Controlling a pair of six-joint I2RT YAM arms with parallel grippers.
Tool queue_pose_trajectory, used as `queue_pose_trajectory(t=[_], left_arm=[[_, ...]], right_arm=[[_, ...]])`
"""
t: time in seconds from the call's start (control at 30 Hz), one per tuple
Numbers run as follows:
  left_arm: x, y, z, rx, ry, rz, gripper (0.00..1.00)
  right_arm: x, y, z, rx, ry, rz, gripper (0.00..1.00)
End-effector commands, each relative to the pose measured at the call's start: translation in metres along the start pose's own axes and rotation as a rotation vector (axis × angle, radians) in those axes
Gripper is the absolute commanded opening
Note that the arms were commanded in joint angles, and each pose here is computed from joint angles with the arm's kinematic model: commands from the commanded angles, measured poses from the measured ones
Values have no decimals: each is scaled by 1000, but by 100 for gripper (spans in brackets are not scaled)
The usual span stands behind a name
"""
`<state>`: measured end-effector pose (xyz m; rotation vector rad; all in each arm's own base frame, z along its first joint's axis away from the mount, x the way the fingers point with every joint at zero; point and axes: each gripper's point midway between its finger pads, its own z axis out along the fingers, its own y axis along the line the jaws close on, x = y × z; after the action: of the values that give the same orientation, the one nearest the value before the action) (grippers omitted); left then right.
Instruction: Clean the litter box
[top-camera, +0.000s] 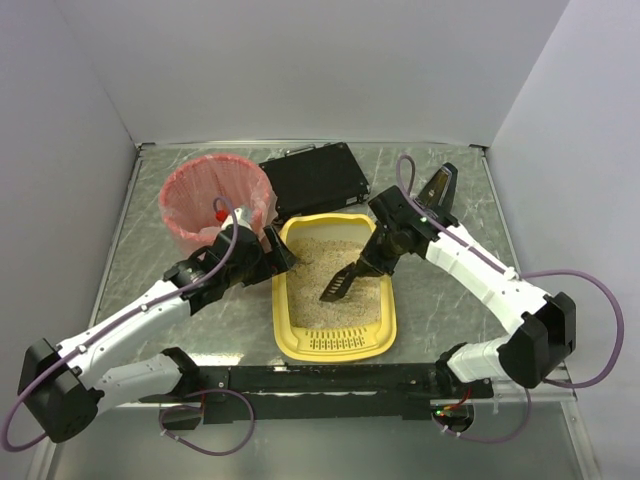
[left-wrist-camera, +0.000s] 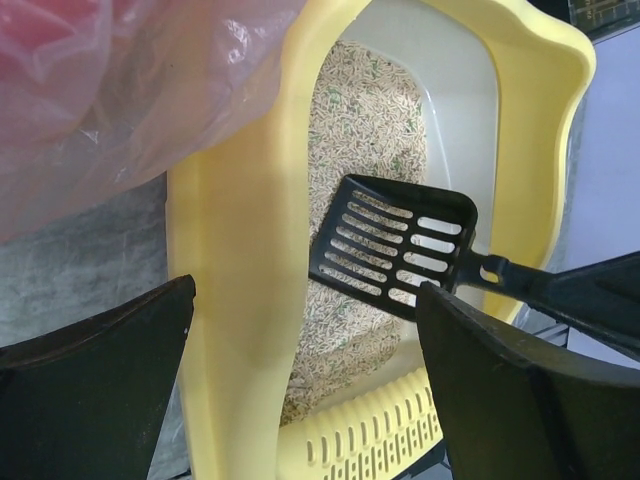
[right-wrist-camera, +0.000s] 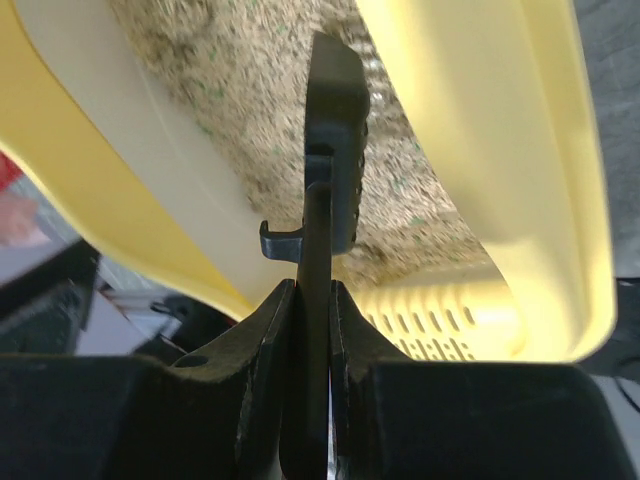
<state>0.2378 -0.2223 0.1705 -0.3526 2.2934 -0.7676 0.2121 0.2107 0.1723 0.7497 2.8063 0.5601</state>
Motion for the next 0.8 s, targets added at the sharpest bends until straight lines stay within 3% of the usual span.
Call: queue_pose_trajectory(t=[0.0,0.23,0.37,0.77], left_arm=[[-11,-16,2,33,-31,-1,97],[-9,-12,7,12,-26,-9,97],[-8,-9,9,4,-27,-18,97],[-3,-8,21,-13,-6,-45,99]], right_arm=[[-6,18,17,-54,-31,111,0],[-3,36,42,-60,-36,112,0],[-2,54,54,-195,-35,157,0],[-8,51,88,-217,-128,265,0]])
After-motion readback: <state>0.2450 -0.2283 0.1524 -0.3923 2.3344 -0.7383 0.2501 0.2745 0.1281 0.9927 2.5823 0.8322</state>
